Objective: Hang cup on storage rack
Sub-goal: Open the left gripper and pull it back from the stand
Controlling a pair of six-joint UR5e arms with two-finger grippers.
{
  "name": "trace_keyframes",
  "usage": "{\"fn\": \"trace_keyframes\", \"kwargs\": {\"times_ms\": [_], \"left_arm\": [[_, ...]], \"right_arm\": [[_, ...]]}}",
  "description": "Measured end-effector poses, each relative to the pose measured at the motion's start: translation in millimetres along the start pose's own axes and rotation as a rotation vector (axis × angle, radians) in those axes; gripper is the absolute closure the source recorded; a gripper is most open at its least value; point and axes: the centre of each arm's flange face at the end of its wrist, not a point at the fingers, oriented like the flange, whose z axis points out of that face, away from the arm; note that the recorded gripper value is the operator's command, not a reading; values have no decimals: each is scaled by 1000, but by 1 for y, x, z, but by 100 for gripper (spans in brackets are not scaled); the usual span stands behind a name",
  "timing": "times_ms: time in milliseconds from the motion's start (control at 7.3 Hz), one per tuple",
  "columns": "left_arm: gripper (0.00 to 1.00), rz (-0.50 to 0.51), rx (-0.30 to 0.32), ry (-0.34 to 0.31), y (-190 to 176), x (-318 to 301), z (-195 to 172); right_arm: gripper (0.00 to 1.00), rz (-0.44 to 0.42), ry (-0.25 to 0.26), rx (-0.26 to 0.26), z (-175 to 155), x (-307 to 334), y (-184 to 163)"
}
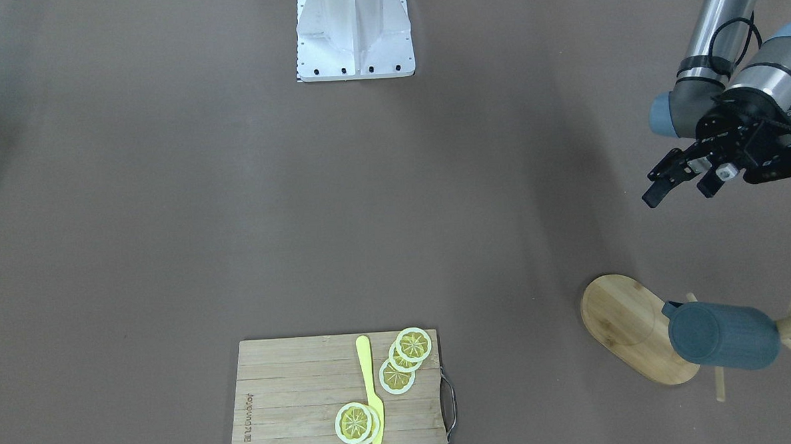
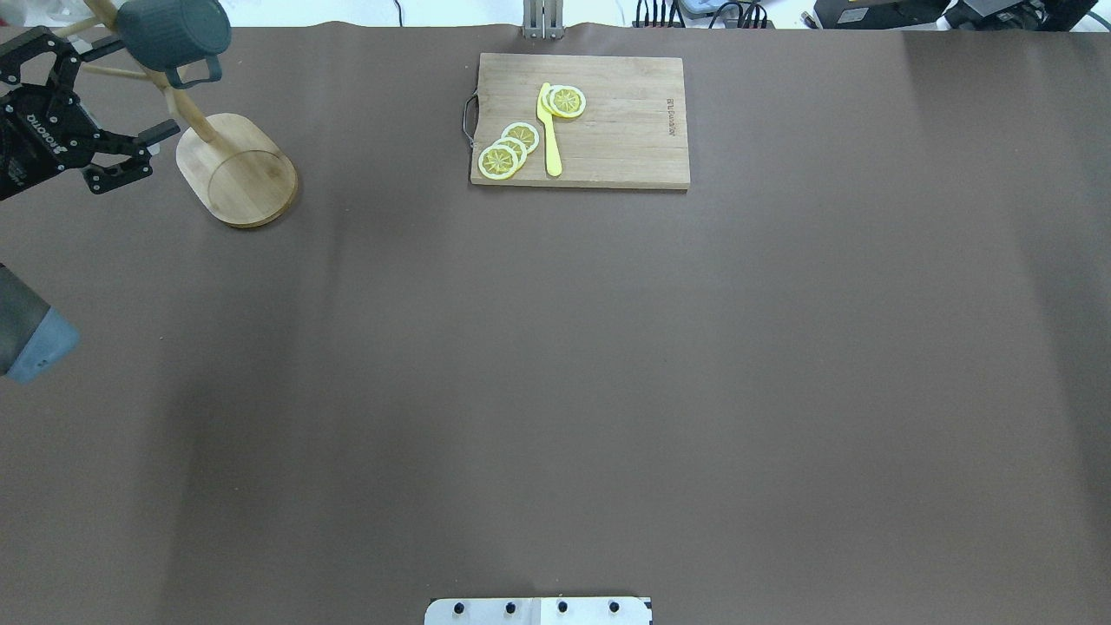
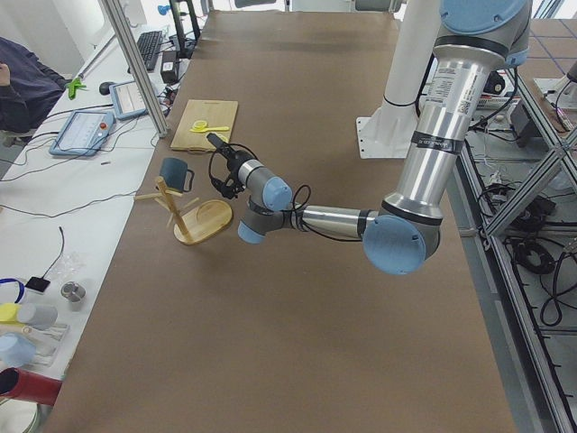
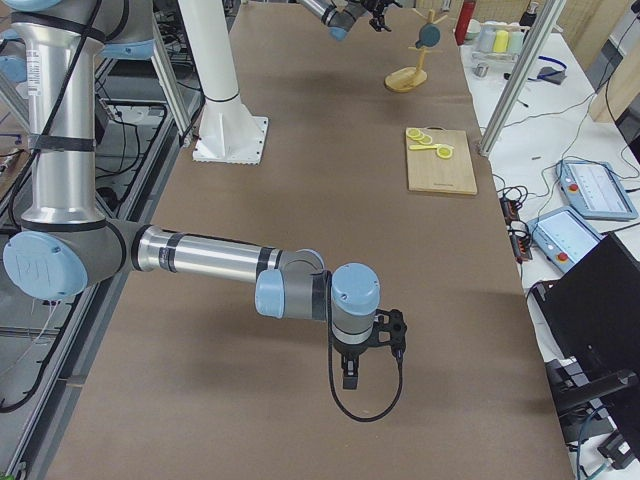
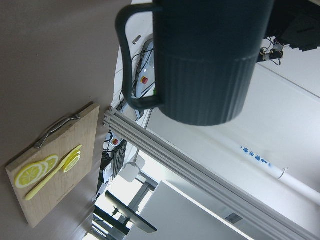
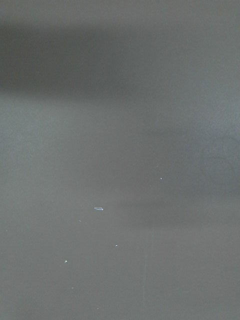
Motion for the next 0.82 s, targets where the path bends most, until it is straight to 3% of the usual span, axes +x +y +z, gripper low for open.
{"fn": "trace_keyframes", "kwargs": {"times_ms": [274, 822], "left_arm": [[1, 392, -27, -102, 1, -28, -34], [1, 1021, -39, -320, -22, -65, -85]], "right_arm": [[0, 1, -4, -1, 1, 0, 1], [0, 5, -6, -7, 4, 2, 2]]}}
